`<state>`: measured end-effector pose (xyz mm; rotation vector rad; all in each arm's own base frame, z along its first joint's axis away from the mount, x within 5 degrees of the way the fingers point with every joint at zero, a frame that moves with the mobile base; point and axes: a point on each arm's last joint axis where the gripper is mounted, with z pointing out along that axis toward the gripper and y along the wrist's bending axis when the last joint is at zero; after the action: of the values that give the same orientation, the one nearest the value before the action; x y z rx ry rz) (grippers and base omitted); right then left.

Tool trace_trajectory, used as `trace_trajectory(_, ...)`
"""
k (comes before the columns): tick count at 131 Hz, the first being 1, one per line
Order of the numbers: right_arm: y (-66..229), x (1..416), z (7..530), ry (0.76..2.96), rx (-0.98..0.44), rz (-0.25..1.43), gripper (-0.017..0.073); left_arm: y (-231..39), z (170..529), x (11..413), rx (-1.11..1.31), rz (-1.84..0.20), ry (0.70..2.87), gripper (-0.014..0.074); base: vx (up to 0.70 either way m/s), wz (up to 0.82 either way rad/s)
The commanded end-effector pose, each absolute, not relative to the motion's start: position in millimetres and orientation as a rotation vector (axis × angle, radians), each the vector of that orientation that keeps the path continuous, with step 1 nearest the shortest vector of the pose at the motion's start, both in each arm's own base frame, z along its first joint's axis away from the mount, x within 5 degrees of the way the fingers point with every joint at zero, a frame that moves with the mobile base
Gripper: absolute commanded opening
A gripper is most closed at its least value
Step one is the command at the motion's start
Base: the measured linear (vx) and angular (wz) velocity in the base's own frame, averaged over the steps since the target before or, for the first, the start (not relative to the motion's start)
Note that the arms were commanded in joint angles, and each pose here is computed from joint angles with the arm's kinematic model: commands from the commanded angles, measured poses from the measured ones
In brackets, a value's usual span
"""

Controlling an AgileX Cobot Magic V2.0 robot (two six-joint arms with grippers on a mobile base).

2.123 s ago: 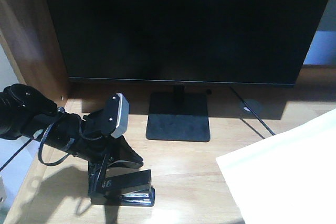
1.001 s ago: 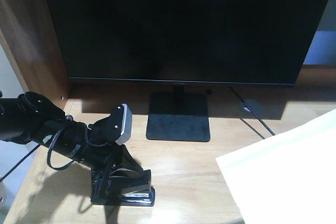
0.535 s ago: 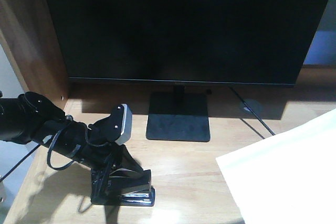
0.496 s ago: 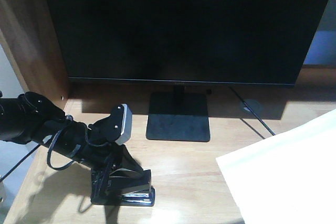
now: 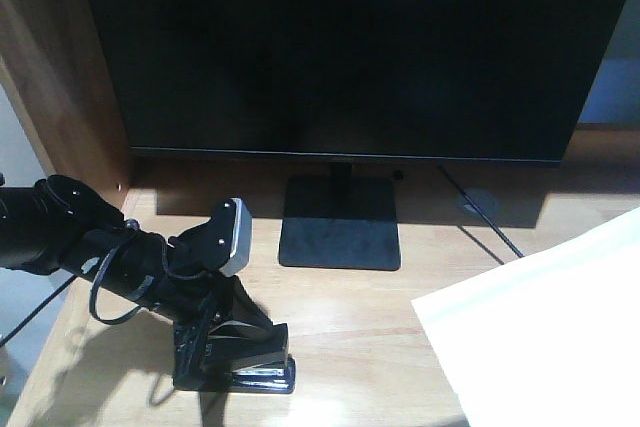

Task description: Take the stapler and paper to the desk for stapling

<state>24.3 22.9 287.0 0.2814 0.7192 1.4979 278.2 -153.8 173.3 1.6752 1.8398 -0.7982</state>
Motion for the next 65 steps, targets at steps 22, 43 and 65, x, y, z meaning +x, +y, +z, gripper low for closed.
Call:
trace_trajectory(22, 17.4, 30.8, 294.5, 0.693, 0.365, 1.502, -0.0006, -158.0, 192.2, 277.4, 1.638, -0.827, 1.781, -0.0006, 0.00, 0.00)
trace_trajectory(43, 13.9, 43.7, 292.8, 0.721, 0.430, 1.447, -0.0004, -158.0, 192.2, 277.4, 1.638, -0.827, 1.781, -0.0006, 0.00, 0.00)
trace_trajectory(65, 13.3, 61.8, 291.4, 0.750, 0.477, 1.448, -0.0003, -158.0, 192.2, 277.4, 1.638, -0.827, 1.781, -0.0006, 0.00, 0.00)
